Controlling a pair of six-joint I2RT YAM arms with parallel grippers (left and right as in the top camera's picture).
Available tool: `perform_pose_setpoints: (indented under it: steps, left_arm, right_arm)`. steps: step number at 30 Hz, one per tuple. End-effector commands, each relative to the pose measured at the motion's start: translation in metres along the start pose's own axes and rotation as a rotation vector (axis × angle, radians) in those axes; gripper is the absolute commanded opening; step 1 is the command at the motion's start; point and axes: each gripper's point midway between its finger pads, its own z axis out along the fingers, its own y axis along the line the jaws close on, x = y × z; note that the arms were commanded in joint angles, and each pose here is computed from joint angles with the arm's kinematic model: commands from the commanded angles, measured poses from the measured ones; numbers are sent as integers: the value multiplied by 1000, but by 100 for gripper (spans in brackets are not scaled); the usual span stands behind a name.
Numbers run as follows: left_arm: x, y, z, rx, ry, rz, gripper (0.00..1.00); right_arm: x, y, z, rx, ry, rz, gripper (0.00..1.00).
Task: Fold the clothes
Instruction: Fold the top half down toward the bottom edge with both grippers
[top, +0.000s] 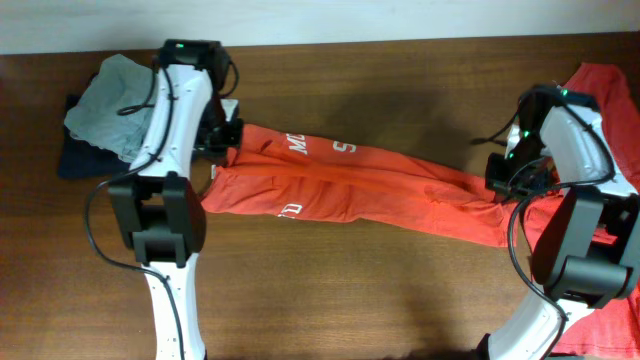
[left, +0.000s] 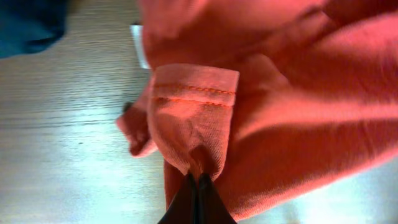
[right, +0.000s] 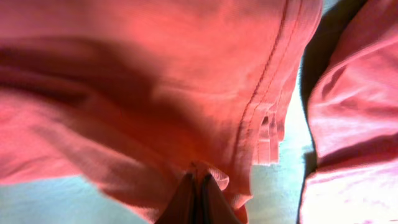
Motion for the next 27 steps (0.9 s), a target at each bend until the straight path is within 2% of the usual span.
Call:
perform_pose_setpoints:
  steps: [1, 13, 17, 27]
  left_arm:
    - [1, 29, -9, -8, -25, -84, 1]
    - [-8, 39, 22, 16, -18, -114, 1]
    - [-7, 45, 30, -17, -5, -115, 1]
    - [-4, 45, 36, -21, 11, -115, 1]
  right_arm:
    - [4, -17, 17, 88, 6, 75, 4]
    - [8, -36, 30, 92, 20, 159, 4]
    - [9, -37, 30, 88, 23, 178, 3]
    - [9, -37, 30, 89, 24, 180, 4]
